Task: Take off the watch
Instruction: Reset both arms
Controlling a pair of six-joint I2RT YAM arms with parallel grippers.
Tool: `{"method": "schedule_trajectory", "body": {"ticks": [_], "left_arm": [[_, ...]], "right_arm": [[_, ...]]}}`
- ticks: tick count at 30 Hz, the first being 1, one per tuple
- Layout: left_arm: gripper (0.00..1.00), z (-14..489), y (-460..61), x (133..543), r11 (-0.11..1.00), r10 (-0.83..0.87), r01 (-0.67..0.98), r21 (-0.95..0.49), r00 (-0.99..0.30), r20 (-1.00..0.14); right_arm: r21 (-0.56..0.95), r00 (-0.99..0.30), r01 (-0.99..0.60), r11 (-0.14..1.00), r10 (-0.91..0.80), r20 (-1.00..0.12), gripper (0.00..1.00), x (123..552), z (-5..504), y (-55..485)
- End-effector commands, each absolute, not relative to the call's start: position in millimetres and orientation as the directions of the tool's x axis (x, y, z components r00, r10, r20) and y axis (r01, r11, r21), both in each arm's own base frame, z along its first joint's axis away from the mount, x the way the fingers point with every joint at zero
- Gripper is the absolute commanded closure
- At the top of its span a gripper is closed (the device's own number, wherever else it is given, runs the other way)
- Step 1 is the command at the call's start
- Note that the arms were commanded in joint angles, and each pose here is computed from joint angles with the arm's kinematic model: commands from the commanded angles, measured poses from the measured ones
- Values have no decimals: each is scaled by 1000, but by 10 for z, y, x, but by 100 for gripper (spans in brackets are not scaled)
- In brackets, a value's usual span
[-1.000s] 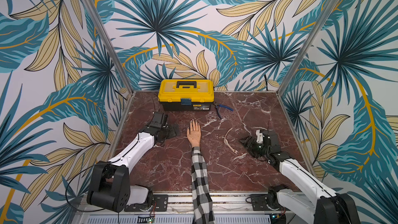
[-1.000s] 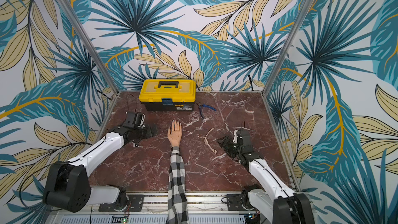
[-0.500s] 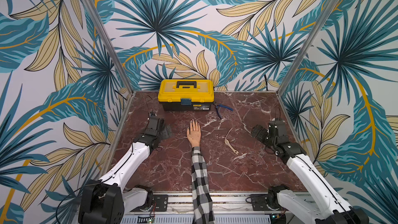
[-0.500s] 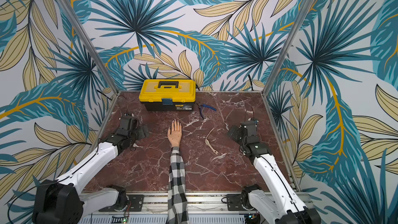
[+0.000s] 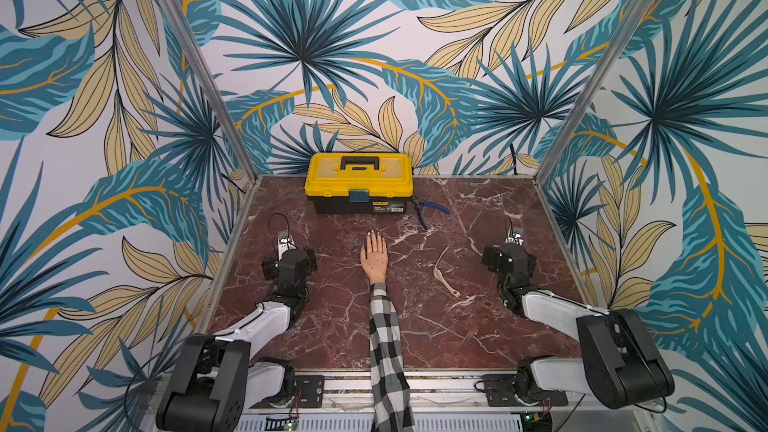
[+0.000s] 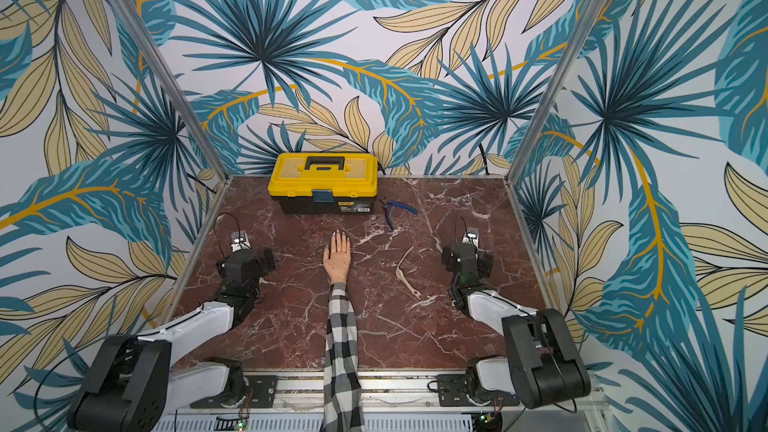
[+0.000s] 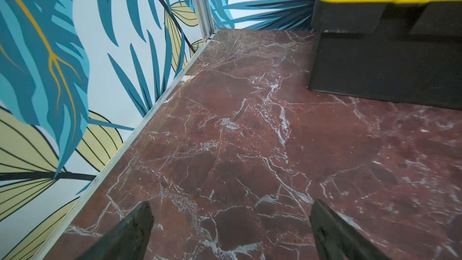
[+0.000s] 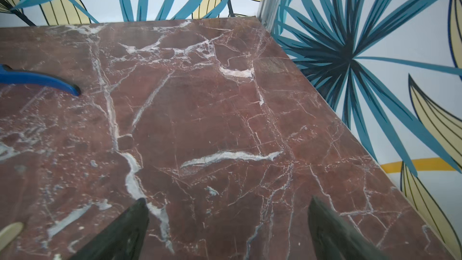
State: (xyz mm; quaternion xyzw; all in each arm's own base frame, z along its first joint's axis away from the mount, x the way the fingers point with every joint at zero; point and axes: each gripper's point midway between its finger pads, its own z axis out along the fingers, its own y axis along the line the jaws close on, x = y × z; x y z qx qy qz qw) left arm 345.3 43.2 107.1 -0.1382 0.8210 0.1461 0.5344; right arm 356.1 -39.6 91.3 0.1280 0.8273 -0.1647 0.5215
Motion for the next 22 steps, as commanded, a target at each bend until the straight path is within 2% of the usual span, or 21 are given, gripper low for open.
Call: {"method": "schedule_trajectory", "body": {"ticks": [1,3,5,7,9,16,22], "left_arm": [[1,1446,387,3787,947,-37,-318,34,-214,-976],[1,1310,394,3882,958,-57,-286,11,-228,-972],[1,1176,368,3978,966,-47,-258,18,-242,-969],[1,1173,394,3969,970,-69,-244,-9,-237,-969],[0,1168,401,3974,970,-73,-242,-14,-238,-969],[0,1168,406,3974,970,-73,-243,-14,-237,-969],[0,1174,403,3974,970,-72,-241,-14,-236,-969]], "right_arm": [[-106,-230,366,924,-21,-973,1,3821,1315,-342],[-48,-296,335,941,56,-953,1,3885,1197,-391],[-12,-232,305,952,62,-971,1,3930,1151,-444],[5,-302,327,945,109,-947,1,3910,1109,-475],[-10,-244,306,952,68,-967,1,3914,1153,-459],[-11,-300,308,951,86,-950,0,3935,1106,-450],[-8,-283,305,952,83,-956,1,3904,1130,-450]]}}
